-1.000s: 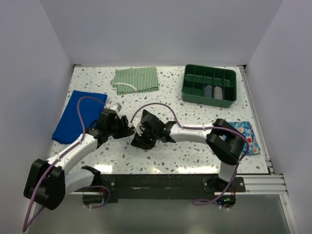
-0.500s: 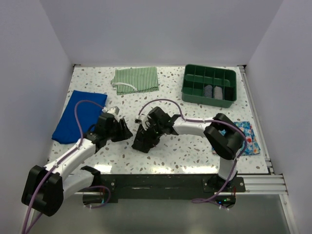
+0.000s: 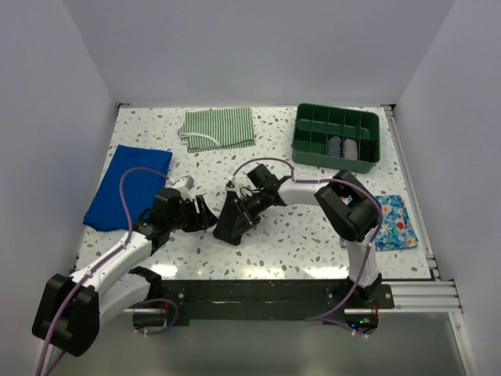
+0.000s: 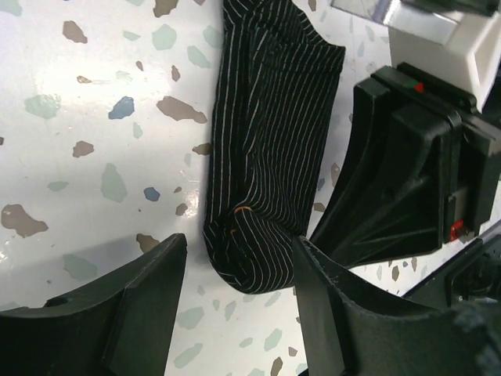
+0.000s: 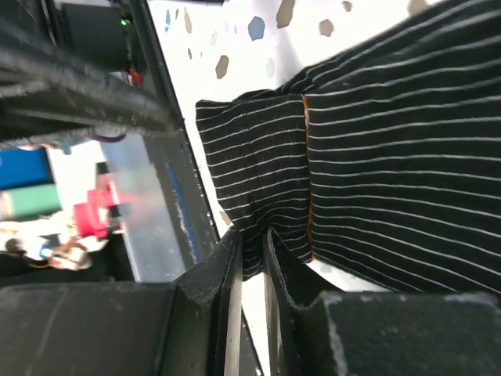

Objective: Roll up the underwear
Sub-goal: Roll the underwear to the center of the board.

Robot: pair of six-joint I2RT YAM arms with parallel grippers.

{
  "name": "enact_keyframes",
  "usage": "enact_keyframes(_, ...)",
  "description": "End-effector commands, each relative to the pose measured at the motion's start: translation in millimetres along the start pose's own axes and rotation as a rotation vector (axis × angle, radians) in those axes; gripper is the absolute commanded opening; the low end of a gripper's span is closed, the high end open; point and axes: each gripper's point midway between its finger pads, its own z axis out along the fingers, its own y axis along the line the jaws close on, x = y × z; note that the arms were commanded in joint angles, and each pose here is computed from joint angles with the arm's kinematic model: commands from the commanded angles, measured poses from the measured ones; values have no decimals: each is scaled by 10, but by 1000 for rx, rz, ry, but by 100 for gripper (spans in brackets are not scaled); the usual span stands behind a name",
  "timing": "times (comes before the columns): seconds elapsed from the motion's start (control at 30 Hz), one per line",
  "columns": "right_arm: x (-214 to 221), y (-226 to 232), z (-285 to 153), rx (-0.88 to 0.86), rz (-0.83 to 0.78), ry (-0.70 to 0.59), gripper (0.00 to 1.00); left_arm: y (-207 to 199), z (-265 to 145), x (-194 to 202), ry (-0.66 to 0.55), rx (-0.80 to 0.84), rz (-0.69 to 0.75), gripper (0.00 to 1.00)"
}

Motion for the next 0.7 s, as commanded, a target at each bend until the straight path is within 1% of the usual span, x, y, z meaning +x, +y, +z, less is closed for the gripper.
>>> enact_keyframes(0.0, -63, 16, -41, -16, 65, 2, 0, -165, -6, -37, -31, 109, 33, 62)
enact_keyframes(0.1, -79, -83, -44, 16, 114, -4, 0, -168, -7, 36, -9, 126, 30, 62)
enact_keyframes(0.13, -76, -115, -42, 24, 130, 0, 0, -223, -6, 8, -20, 155, 43, 64)
enact_keyframes(0.27, -20, -263, -19, 56, 183, 29, 0, -178, 18, 71, -9, 152, 39, 65)
enact_keyframes(0.43, -38, -344, -13, 89, 193, 26, 0, -136, 41, 131, -11, 156, 31, 65)
enact_keyframes(0.57, -130, -449, -78, 138, 216, -16, 0, -117, 56, 193, -21, 176, 25, 66)
enact_keyframes(0.67, -167, -489, -98, 139, 242, -34, 0, -113, 62, 206, -29, 186, 25, 66)
